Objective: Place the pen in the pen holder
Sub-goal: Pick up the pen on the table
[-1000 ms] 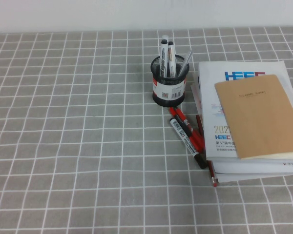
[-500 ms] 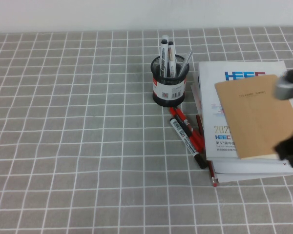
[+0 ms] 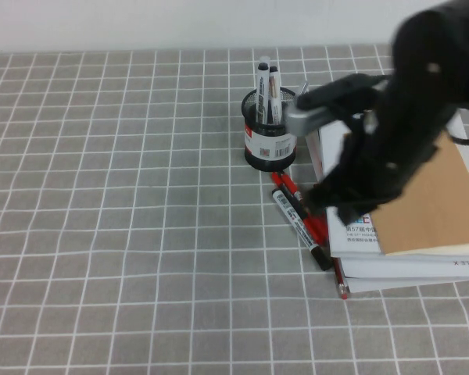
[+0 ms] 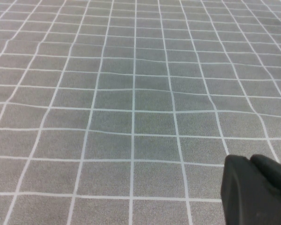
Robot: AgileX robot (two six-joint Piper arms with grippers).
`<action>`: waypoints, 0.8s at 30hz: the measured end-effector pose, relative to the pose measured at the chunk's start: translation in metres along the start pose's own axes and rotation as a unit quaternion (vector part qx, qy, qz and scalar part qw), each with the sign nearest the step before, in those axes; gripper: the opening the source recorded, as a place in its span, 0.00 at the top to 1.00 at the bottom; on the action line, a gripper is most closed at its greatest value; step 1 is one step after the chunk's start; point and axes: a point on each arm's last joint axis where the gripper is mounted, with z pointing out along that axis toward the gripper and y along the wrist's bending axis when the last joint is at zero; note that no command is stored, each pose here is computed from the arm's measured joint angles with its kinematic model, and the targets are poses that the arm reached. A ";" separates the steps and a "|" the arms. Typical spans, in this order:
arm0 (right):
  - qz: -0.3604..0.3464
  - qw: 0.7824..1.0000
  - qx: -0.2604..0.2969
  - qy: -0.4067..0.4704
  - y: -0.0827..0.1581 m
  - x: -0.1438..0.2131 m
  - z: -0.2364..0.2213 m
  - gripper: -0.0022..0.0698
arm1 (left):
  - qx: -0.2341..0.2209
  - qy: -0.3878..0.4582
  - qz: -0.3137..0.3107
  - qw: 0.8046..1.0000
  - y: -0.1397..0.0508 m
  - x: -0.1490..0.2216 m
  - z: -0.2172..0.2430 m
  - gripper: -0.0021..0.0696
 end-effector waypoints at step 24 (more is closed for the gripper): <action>0.005 0.999 -0.035 0.019 0.019 -0.053 0.079 0.87 | 0.000 0.000 0.000 1.000 0.000 0.000 0.000 0.98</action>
